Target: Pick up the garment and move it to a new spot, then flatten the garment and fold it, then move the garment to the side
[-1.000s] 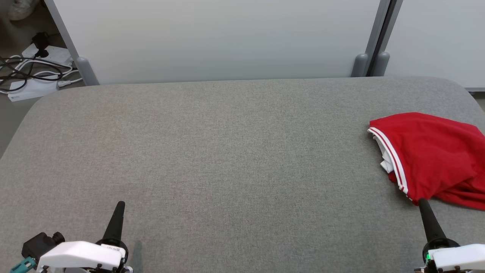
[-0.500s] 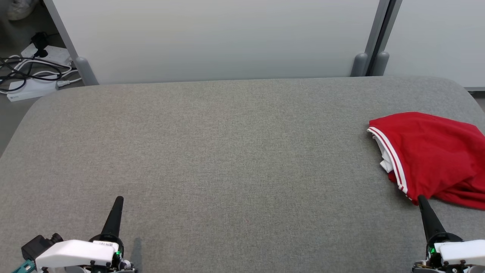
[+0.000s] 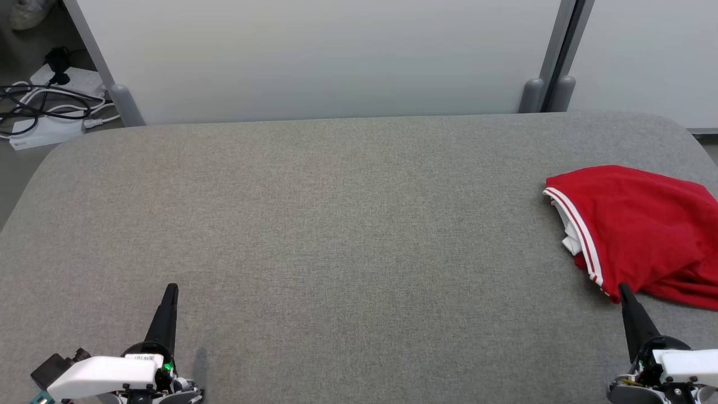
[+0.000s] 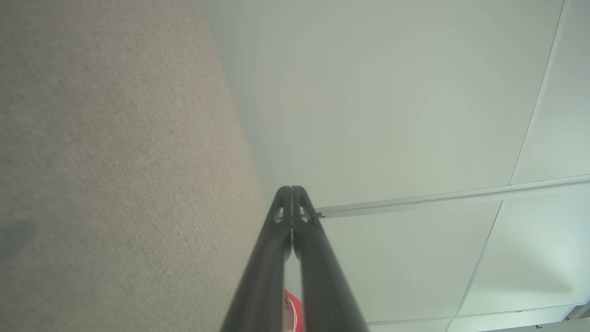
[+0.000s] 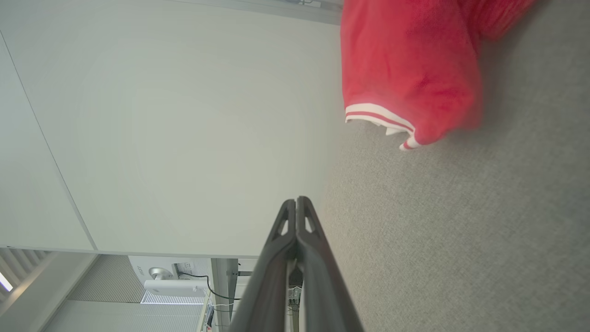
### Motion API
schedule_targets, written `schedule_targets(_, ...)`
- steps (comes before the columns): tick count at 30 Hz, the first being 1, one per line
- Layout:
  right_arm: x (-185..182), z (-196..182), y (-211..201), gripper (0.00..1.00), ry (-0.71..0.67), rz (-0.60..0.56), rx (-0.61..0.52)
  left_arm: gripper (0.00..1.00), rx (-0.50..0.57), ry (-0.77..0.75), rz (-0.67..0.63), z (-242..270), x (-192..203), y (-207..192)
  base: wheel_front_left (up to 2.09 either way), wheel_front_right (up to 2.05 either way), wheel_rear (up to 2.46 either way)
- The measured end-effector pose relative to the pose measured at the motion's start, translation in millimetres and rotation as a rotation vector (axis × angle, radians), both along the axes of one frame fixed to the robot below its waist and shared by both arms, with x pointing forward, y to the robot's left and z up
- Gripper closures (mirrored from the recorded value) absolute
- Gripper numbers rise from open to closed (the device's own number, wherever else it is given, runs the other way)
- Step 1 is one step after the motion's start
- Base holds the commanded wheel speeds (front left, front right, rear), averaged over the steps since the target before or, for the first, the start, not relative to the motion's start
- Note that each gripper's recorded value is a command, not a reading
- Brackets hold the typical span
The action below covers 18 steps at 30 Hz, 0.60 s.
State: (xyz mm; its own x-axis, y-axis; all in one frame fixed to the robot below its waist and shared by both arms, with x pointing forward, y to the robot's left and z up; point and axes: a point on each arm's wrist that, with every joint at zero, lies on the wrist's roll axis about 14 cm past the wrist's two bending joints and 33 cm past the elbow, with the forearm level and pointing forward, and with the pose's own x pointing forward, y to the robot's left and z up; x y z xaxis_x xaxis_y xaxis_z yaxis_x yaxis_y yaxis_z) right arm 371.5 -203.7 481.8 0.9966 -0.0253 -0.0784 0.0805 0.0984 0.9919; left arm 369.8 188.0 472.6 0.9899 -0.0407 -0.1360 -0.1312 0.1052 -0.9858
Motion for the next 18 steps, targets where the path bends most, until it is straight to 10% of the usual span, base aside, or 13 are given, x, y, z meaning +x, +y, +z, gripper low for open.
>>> schedule_targets(18,4.3,0.7,-3.2,1.0,-0.007,-0.015,0.107,1.0,-0.111,-0.038,0.03,4.2,3.4,-0.1,0.0,0.0,0.0)
